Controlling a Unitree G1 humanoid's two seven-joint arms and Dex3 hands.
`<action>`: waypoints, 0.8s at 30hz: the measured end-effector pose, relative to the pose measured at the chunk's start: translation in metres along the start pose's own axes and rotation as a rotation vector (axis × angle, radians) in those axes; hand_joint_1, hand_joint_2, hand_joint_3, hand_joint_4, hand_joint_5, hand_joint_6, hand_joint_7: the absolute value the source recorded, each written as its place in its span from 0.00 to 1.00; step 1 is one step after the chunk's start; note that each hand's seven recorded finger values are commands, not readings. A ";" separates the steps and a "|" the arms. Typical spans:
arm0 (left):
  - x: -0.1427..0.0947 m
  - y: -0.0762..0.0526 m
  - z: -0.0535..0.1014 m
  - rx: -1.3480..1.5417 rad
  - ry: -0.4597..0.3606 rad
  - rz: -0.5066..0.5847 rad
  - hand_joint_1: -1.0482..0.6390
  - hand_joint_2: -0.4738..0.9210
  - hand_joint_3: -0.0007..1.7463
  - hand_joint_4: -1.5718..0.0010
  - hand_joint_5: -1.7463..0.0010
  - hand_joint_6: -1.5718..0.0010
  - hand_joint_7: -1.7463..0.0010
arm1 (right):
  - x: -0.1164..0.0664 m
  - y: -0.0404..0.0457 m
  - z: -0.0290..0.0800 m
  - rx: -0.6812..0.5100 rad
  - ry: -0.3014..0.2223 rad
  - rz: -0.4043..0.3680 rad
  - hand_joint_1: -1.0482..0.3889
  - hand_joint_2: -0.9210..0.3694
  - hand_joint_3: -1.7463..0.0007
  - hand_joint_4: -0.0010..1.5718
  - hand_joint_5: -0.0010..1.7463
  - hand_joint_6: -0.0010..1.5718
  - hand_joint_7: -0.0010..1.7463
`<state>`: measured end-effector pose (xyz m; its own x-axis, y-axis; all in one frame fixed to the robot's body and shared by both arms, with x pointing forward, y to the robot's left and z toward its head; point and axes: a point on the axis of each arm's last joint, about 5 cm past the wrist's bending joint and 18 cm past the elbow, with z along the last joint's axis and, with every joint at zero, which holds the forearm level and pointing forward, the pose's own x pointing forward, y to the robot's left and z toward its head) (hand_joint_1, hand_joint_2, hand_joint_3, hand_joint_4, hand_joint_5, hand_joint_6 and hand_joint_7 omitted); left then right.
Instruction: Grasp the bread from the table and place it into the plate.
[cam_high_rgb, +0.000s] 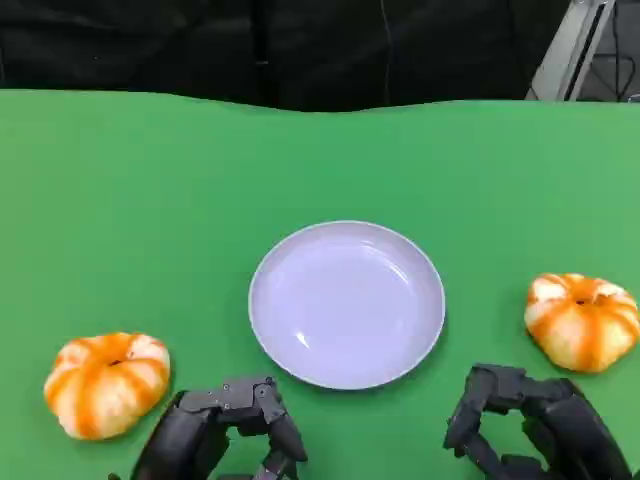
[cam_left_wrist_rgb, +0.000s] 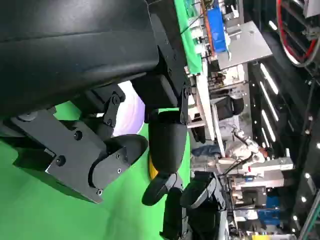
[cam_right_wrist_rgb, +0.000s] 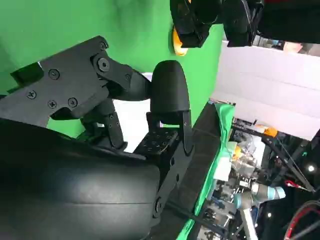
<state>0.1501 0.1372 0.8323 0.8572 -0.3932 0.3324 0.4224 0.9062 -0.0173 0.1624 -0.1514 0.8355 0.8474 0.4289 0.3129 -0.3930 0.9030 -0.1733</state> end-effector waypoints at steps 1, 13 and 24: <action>0.000 0.000 0.000 0.000 0.000 0.000 0.57 0.72 0.64 0.44 0.13 0.42 0.28 | 0.000 0.0000 0.000 0.000 0.000 0.000 0.57 0.24 0.48 0.51 0.91 0.51 0.75; 0.000 0.000 0.000 0.000 0.000 -0.002 0.58 0.72 0.64 0.44 0.13 0.42 0.28 | 0.000 -0.0002 0.000 -0.001 0.000 -0.001 0.58 0.23 0.49 0.52 0.90 0.51 0.75; -0.001 -0.001 0.000 0.001 0.007 0.022 0.51 0.92 0.23 0.40 0.75 0.33 0.97 | 0.000 -0.0002 0.000 -0.002 -0.003 -0.001 0.57 0.22 0.49 0.51 0.90 0.51 0.76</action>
<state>0.1488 0.1368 0.8321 0.8684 -0.3745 0.3250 0.4032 0.9148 -0.0233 0.1624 -0.1516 0.8358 0.8467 0.4280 0.3160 -0.3915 0.9034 -0.1748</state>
